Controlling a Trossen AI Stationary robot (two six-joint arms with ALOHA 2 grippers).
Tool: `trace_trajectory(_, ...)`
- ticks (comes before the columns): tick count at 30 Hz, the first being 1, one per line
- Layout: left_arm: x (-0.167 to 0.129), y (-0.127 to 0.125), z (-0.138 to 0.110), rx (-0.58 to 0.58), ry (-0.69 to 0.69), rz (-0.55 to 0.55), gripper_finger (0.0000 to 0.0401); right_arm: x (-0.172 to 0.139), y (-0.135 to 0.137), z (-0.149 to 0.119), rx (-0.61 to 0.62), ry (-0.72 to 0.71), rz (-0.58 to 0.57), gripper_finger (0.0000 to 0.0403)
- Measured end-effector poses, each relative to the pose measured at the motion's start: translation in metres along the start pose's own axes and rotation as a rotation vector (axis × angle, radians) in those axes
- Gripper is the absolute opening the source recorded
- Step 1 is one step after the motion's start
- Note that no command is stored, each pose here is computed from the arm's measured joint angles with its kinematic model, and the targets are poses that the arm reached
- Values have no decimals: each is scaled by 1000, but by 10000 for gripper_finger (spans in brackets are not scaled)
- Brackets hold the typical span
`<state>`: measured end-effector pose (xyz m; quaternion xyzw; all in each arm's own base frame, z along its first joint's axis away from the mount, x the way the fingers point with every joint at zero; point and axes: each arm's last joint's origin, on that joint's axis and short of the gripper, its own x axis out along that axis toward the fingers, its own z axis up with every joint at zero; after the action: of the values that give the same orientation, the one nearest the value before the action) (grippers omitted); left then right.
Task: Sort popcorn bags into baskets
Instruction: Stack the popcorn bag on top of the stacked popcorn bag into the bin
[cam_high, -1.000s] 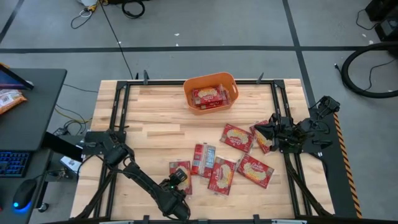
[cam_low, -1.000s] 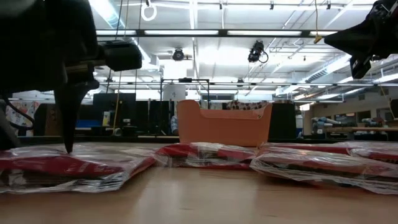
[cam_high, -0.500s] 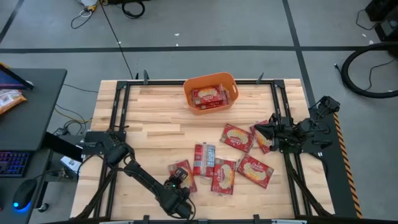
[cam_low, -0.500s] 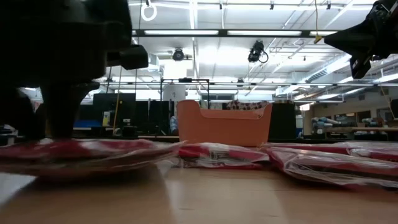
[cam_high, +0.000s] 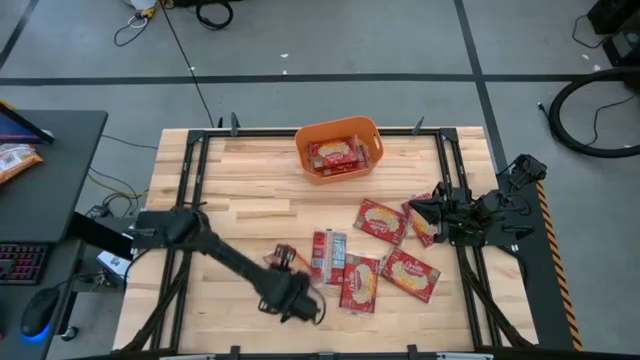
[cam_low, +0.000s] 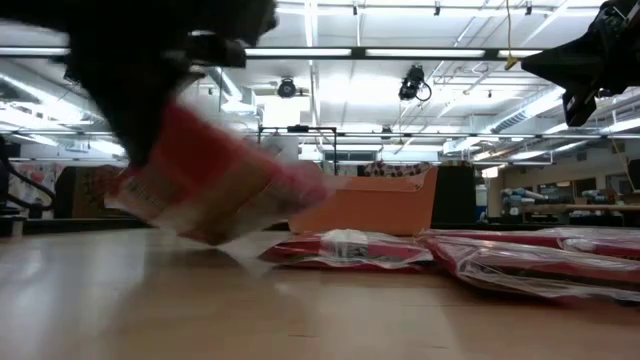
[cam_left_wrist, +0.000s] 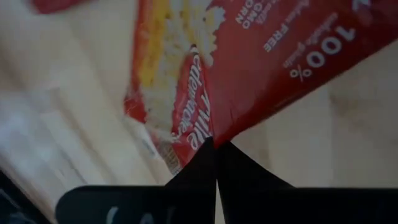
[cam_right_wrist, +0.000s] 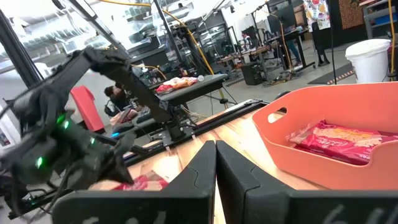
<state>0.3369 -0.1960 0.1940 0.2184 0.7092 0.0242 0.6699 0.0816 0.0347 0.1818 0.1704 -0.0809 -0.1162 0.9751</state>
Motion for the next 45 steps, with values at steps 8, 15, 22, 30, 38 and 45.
trace_trajectory(8,-23,68,-1,-276,-126,-40,3,0,0,0,0,0,0,16)
trace_trajectory(15,-13,127,16,-461,-272,-29,3,0,0,0,0,0,0,16)
trace_trajectory(22,-2,185,29,-512,-433,25,4,0,0,0,0,0,0,16)
trace_trajectory(30,-8,253,30,-588,-590,204,4,0,0,0,0,0,0,16)
trace_trajectory(38,17,303,15,-711,-509,331,4,0,0,0,0,0,0,16)
trace_trajectory(45,60,342,-1,-848,-415,296,4,0,0,0,0,0,0,16)
